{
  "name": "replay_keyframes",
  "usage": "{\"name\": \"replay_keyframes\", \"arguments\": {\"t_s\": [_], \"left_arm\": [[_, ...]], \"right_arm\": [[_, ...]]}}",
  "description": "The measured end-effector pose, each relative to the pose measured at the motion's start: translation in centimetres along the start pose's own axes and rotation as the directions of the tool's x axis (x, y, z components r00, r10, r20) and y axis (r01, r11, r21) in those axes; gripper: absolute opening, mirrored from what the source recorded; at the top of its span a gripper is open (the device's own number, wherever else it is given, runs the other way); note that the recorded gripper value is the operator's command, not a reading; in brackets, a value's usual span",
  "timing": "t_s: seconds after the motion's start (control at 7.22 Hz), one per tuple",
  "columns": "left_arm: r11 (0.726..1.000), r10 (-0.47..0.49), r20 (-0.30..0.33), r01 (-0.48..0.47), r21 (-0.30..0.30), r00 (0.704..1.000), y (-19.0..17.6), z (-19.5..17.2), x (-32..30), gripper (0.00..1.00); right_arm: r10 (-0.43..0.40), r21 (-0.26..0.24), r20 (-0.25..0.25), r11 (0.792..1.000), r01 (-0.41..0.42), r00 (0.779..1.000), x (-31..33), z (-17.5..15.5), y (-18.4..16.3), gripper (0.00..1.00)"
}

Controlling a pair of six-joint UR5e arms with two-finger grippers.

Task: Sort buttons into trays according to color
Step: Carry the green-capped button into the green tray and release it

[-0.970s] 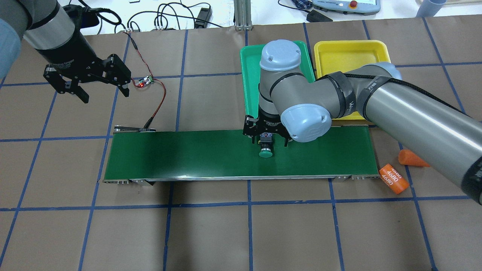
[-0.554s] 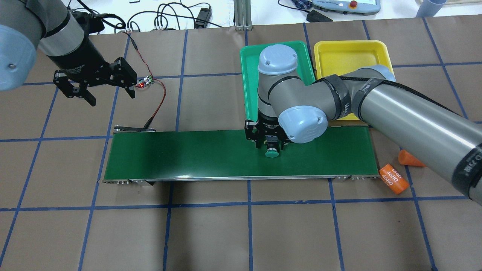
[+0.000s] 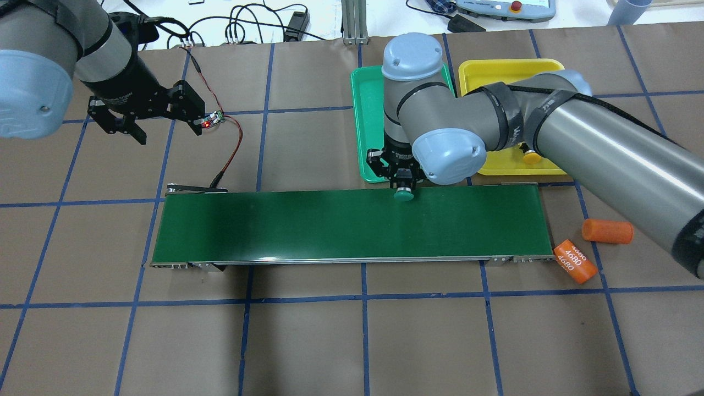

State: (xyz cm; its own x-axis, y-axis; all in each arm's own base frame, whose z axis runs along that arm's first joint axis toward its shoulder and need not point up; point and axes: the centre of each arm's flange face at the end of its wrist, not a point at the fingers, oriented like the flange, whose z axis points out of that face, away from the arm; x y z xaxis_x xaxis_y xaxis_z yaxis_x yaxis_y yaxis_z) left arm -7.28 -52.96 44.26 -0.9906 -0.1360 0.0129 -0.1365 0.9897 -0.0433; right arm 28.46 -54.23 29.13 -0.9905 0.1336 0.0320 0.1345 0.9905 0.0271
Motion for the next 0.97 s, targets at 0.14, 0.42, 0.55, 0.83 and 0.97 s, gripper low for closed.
{"name": "replay_keyframes", "arguments": {"t_s": [0.14, 0.42, 0.55, 0.83, 0.97], "left_arm": [[1.000, 0.001, 0.000, -0.001, 0.027, 1.000, 0.4, -1.2, 0.1, 1.00], [0.998, -0.001, 0.014, 0.000, 0.061, 1.000, 0.8, -2.7, 0.0, 1.00], [0.997, -0.001, 0.022, -0.001, 0.080, 1.000, 0.9, -3.5, -0.1, 1.00], [0.995, -0.001, 0.026, -0.001, 0.104, 1.000, 1.2, -4.3, -0.2, 1.00], [0.994, -0.002, 0.028, -0.001, 0.113, 1.000, 1.2, -4.7, -0.3, 1.00]], "right_arm": [[-0.019, 0.046, -0.001, 0.999, 0.019, 1.000, 1.6, -1.6, -3.3, 0.00], [-0.045, 0.124, 0.006, 0.991, 0.044, 0.999, 5.6, -1.3, -10.1, 0.00], [-0.054, 0.157, 0.009, 0.986, 0.052, 0.999, 6.3, 0.4, -12.3, 0.18], [-0.056, 0.172, 0.009, 0.984, 0.054, 0.998, 6.5, 3.6, -14.1, 1.00], [-0.057, 0.170, 0.008, 0.984, 0.055, 0.998, 6.5, 4.2, -14.2, 1.00]]}}
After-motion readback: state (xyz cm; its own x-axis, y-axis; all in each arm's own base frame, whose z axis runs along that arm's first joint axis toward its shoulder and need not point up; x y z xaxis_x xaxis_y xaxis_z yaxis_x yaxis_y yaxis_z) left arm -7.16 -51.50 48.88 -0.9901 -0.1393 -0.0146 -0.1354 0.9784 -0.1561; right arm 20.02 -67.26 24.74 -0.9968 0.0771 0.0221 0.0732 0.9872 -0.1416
